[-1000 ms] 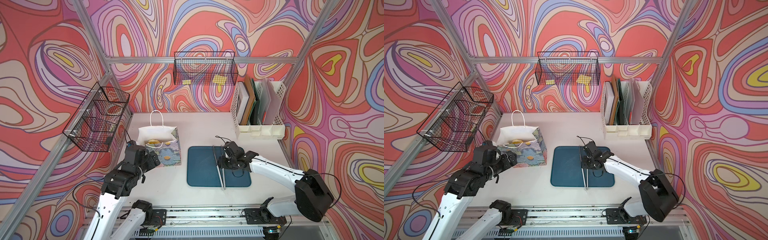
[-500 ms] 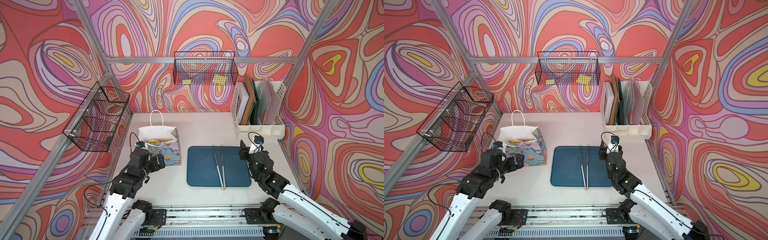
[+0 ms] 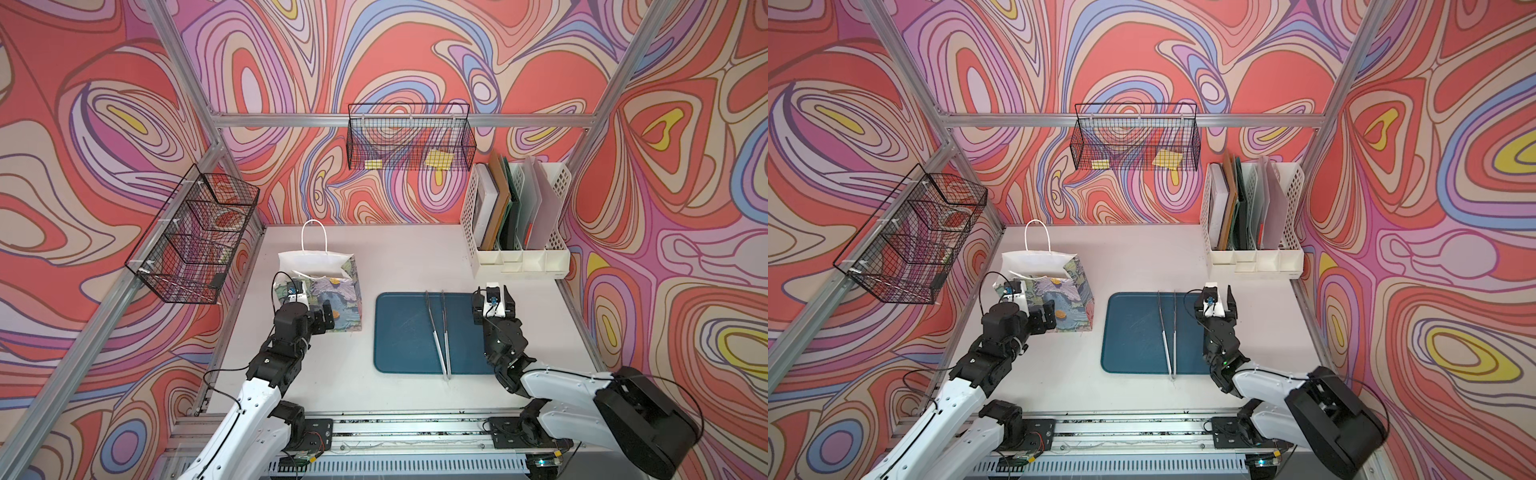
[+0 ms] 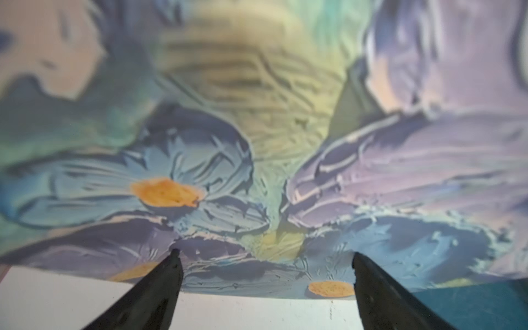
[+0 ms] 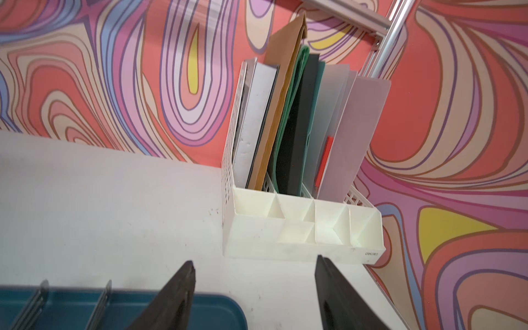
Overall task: Pack bread into a paper bag
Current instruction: Reset both arms
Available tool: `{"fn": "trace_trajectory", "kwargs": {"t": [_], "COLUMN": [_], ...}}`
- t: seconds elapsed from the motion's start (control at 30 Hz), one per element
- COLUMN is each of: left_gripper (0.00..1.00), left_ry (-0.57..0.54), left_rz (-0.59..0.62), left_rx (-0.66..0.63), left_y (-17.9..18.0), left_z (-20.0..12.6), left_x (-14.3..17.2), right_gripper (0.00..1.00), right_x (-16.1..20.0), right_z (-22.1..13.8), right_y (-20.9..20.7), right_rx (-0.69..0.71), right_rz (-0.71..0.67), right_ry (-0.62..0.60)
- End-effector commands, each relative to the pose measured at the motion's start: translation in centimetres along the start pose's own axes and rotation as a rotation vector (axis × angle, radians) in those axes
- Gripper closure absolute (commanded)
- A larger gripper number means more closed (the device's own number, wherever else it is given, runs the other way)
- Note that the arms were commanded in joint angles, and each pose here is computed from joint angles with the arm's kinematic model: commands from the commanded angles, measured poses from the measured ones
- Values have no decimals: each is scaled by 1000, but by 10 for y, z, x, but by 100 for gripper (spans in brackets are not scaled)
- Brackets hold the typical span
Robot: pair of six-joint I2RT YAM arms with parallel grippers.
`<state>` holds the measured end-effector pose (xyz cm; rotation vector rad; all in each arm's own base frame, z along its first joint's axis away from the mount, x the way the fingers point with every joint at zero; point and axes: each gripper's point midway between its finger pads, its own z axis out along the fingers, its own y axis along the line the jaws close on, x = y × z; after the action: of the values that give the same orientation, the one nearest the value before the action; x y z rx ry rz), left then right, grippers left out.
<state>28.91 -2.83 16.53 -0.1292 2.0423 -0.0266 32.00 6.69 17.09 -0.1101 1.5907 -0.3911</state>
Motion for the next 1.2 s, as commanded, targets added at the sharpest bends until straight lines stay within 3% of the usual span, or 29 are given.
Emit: {"fn": "trace_trajectory", "kwargs": {"t": [0.0, 0.13, 0.37, 0.67, 0.8, 1.0, 1.17], "left_gripper": [2, 2, 3, 5, 4, 4, 4], "left_ry": [-107, -69, -128, -186, -211, -232, -189], "left_rz": [57, 97, 157, 167, 176, 226, 307], "left_rx": [-26, -27, -60, -36, -48, -69, -91], "left_y": [1, -2, 4, -2, -2, -3, 1], "left_z": [11, 26, 32, 36, 42, 61, 74], "left_x": [-18, -4, -3, -7, -11, -8, 2], "right_gripper": [35, 35, 36, 39, 40, 31, 29], "right_x": [-6, 0, 21, 52, 62, 68, 70], "right_z": [7, 26, 49, 78, 82, 87, 93], "right_y": [-2, 9, 6, -36, -28, -33, -31], "right_rx": [6, 2, -19, -36, -62, -36, -53], "right_rz": [45, 0, 44, 246, 231, 254, 254], "right_ry": [-65, -67, -34, 70, 62, 84, 113]}}
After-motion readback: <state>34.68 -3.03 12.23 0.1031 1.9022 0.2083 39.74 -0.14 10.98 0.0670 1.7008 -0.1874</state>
